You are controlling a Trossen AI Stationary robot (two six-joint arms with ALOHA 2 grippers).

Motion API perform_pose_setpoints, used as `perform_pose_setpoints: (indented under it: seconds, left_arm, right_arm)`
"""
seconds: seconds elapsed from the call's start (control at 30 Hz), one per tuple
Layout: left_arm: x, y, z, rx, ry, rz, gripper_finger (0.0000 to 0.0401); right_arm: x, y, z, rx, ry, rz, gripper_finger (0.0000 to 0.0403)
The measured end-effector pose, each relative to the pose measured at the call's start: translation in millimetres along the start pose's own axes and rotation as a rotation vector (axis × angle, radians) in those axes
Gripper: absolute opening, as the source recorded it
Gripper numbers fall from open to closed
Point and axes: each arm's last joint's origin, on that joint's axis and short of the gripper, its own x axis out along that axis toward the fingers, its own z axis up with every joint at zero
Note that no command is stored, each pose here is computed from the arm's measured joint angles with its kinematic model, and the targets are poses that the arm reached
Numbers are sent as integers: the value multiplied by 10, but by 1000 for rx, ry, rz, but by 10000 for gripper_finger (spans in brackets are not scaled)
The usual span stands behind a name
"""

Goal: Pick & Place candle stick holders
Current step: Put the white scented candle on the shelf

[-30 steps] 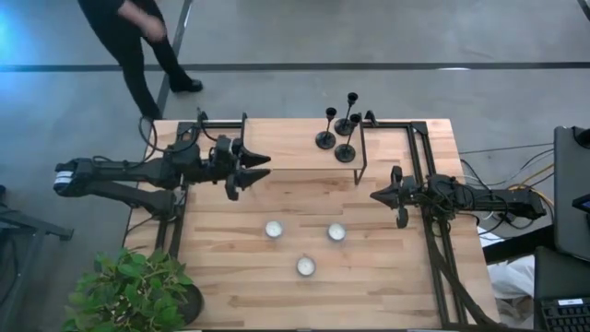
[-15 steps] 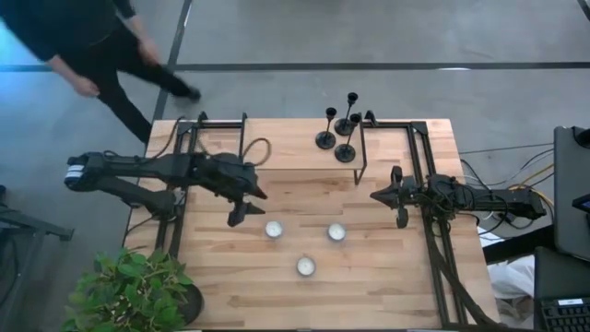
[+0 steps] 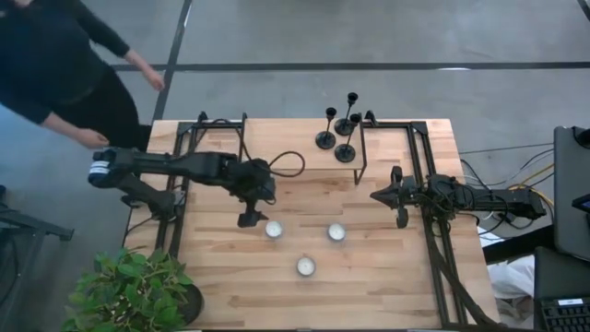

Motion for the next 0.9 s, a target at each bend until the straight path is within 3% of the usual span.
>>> perform_pose_setpoints:
  seconds: [0.2, 0.9]
  left_arm:
    - [231, 32, -44, 9, 101, -11, 393]
    - [799, -105, -124, 61, 245, -58, 394]
  right_arm:
    - [0, 0, 0, 0, 0, 0, 9]
    - [0, 0, 0, 0, 0, 0, 9]
